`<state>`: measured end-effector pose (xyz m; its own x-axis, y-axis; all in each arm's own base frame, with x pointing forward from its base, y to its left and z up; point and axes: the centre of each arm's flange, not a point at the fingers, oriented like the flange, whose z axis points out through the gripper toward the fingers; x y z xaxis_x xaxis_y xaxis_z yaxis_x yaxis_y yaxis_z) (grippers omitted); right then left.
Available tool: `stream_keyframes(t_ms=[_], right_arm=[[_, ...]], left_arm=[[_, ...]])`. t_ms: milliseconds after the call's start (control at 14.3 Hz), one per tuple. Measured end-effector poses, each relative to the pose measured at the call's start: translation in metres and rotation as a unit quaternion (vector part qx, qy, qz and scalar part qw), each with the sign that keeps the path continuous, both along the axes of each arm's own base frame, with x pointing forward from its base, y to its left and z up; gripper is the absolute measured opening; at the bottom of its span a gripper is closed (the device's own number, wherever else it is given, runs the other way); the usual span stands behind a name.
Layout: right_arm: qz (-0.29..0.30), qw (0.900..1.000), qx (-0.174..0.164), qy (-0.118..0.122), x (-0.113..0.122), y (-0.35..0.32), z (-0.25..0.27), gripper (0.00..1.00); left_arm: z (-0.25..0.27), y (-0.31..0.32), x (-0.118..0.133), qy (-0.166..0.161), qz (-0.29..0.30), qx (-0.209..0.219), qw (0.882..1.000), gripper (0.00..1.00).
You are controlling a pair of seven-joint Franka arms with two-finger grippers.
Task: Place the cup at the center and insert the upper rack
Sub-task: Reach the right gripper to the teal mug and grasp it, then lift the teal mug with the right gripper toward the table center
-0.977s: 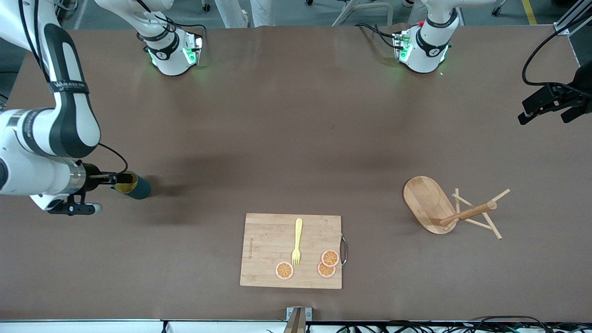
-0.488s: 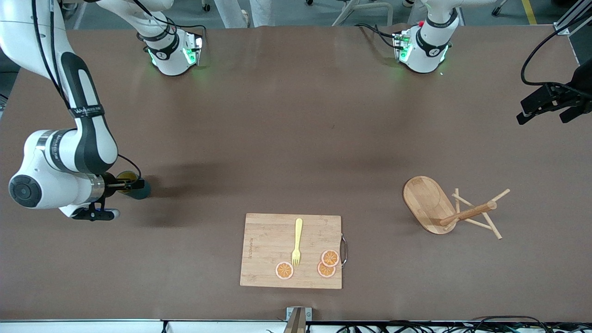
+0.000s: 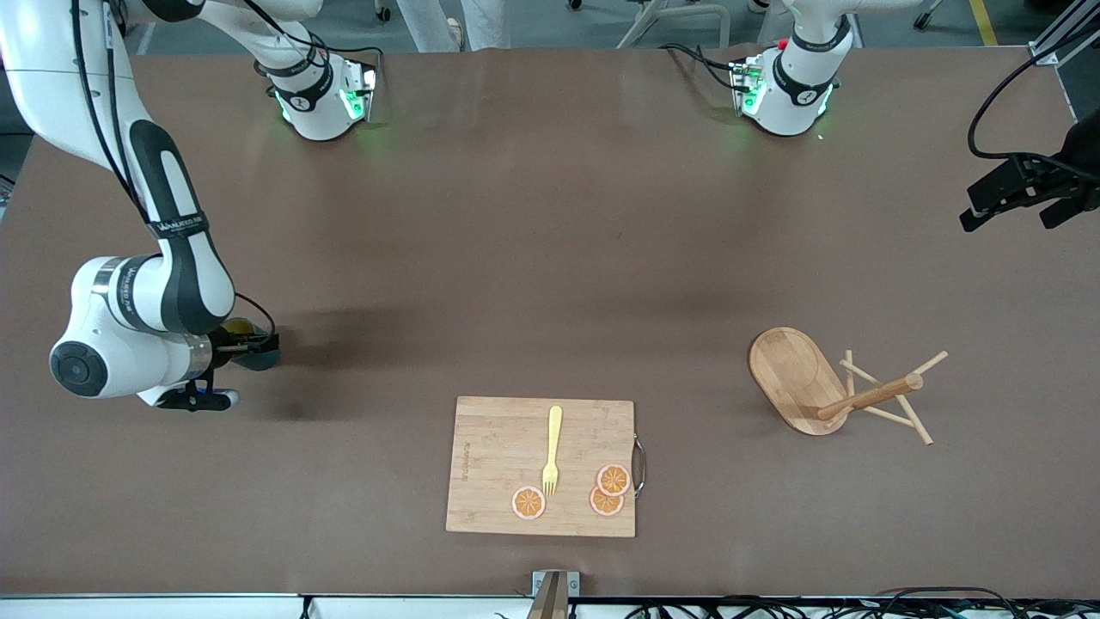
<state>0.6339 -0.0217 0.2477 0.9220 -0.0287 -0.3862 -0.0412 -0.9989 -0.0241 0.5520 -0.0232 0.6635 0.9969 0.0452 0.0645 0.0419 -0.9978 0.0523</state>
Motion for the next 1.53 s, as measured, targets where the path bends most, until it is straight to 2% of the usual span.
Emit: stream_keyframes(t_ms=[140,209,279,349,419,488,698,767,907,1256,1535], right_arm=[[0.000,1.000,0.000,-0.001,-0.002,0.000,-0.007,0.71],[-0.001,1.000,0.000,-0.001,-0.002,-0.001,-0.008,0.71],[-0.001,1.000,-0.001,-0.001,-0.002,-0.001,-0.008,0.66],[-0.003,1.000,-0.001,-0.001,-0.002,-0.003,-0.008,0.53],[-0.004,1.000,-0.001,-0.001,-0.003,-0.004,-0.009,0.47],[-0.004,1.000,-0.001,-0.001,-0.003,-0.004,-0.009,0.47],[-0.006,1.000,-0.002,0.001,-0.003,-0.004,-0.009,0.18],[-0.006,1.000,-0.002,0.001,-0.004,-0.004,-0.010,0.18],[-0.008,1.000,-0.003,0.002,-0.004,-0.005,-0.009,0.05],[0.000,1.000,0.003,0.001,-0.001,0.006,-0.004,0.05],[0.038,0.999,0.030,-0.020,0.010,0.066,0.015,0.05]], left_arm=[[0.000,0.000,0.000,0.000,0.000,0.000,1.000,1.00],[0.000,0.000,0.000,0.000,0.000,0.000,1.000,1.00],[0.000,0.000,0.000,0.000,0.000,0.000,1.000,1.00],[0.000,0.000,0.000,0.000,0.000,0.000,1.000,1.00],[0.000,0.000,0.000,0.000,0.000,0.000,1.000,1.00],[0.000,0.000,0.000,0.000,0.000,0.000,1.000,1.00],[0.000,0.000,0.000,0.000,0.000,0.000,1.000,1.00],[0.000,0.000,0.000,0.000,0.000,0.000,1.000,1.00],[0.000,0.000,0.000,0.000,0.000,0.000,1.000,1.00],[0.000,0.000,0.000,0.000,0.000,0.000,1.000,1.00],[0.000,0.000,0.000,0.000,0.000,0.000,1.000,1.00]])
